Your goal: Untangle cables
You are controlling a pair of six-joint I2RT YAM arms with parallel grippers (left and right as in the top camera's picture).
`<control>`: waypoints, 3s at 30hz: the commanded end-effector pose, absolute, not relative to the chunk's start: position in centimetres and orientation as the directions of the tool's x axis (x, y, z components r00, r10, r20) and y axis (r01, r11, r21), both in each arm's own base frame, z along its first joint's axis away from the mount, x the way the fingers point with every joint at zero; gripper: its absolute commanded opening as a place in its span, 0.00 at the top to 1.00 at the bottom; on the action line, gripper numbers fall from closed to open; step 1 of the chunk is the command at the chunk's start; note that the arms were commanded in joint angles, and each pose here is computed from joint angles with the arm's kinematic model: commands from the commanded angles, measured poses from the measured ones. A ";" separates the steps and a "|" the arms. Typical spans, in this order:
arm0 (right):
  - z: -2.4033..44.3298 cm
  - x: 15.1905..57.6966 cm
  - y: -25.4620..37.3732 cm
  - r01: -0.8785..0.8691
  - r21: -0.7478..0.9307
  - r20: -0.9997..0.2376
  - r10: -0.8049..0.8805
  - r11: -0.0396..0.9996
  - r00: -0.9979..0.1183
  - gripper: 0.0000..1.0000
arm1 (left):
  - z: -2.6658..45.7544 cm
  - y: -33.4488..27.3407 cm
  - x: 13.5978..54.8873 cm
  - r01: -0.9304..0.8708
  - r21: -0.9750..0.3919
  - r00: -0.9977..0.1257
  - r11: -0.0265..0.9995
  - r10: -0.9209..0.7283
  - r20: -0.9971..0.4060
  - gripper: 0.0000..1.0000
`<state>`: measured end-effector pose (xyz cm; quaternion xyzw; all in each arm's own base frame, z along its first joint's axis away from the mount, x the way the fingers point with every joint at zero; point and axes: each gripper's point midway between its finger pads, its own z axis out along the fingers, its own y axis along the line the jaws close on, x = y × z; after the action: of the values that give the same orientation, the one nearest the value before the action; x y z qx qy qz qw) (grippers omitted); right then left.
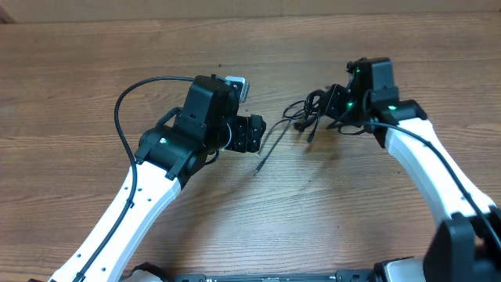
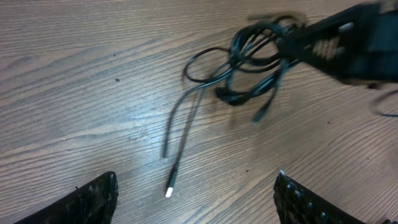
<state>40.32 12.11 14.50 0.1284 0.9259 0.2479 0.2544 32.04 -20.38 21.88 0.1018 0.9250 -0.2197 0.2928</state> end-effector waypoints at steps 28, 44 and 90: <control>12.7 39.9 7.5 0.138 0.230 -0.482 0.236 0.963 -0.844 0.43 | 19.7 -20.7 33.0 0.287 -0.340 -0.840 0.895 0.065 -0.539 0.11; 4.5 39.4 6.6 0.172 0.116 -0.319 0.201 0.978 -0.926 0.45 | 19.7 -20.7 33.0 0.287 -0.340 -0.840 0.895 0.064 -0.539 0.09; 0.6 38.0 7.6 0.160 0.166 -0.267 0.200 0.973 -0.943 0.96 | 19.6 -20.6 32.8 0.284 -0.339 -0.844 0.897 0.067 -0.532 0.05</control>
<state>38.33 6.23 0.86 0.0948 0.9809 0.0370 0.1660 32.60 -20.63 19.34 0.0979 0.9375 -0.2068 0.2621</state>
